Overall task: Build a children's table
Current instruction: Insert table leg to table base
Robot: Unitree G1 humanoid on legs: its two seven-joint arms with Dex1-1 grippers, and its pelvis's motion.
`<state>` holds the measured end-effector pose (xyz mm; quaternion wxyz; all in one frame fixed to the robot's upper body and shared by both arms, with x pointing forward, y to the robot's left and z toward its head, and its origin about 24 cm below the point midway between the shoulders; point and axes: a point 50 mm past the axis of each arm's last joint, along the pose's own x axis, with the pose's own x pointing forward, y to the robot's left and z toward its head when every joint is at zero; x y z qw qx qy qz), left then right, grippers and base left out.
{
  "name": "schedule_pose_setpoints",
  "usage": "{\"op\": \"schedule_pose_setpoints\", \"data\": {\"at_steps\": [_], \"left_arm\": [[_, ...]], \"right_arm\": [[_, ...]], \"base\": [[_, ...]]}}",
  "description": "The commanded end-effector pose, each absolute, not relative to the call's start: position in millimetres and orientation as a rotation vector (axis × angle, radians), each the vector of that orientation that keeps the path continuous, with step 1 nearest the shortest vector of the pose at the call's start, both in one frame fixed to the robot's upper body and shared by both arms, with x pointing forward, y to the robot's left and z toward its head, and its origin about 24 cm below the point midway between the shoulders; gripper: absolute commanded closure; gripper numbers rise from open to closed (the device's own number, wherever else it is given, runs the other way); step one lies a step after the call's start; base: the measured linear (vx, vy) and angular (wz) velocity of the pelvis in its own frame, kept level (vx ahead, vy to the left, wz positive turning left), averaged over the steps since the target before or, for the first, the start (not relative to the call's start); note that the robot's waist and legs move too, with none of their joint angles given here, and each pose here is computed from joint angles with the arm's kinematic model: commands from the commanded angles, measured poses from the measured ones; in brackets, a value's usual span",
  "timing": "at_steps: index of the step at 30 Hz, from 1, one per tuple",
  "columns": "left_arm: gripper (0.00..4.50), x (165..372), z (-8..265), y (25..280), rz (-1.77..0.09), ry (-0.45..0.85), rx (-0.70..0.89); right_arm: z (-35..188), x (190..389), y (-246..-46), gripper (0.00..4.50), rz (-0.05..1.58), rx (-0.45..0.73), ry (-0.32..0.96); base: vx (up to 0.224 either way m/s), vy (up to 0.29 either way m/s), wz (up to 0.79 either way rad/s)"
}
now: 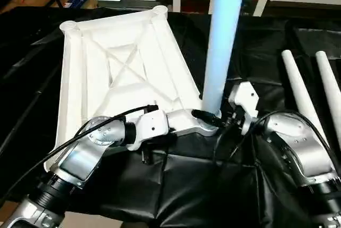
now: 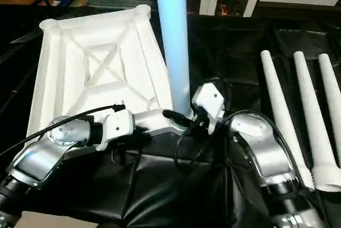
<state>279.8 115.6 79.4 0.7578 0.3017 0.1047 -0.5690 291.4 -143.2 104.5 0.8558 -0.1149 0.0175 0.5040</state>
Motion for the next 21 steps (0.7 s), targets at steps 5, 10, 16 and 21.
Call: {"op": "schedule_pose_setpoints", "data": {"at_steps": [5,10,16,21], "left_arm": [[4.46,271.5,52.3,119.5,-1.263,0.374,0.697],[4.46,271.5,52.3,119.9,-1.264,0.374,0.698],[4.46,271.5,52.3,120.4,-1.262,0.375,0.698],[4.46,271.5,52.4,120.4,-1.261,0.374,0.697]], "right_arm": [[69.9,288.7,-140.1,2.59,1.067,-0.131,0.230],[69.2,293.2,-144.8,2.59,1.011,-0.074,0.230],[64.3,291.4,-154.0,2.59,0.939,-0.001,0.234],[59.6,286.3,-158.2,2.59,0.912,0.018,0.236]], "base": [[0.000,0.000,0.00],[0.000,0.000,0.00],[0.000,0.000,0.00],[0.000,0.000,0.00]]}}
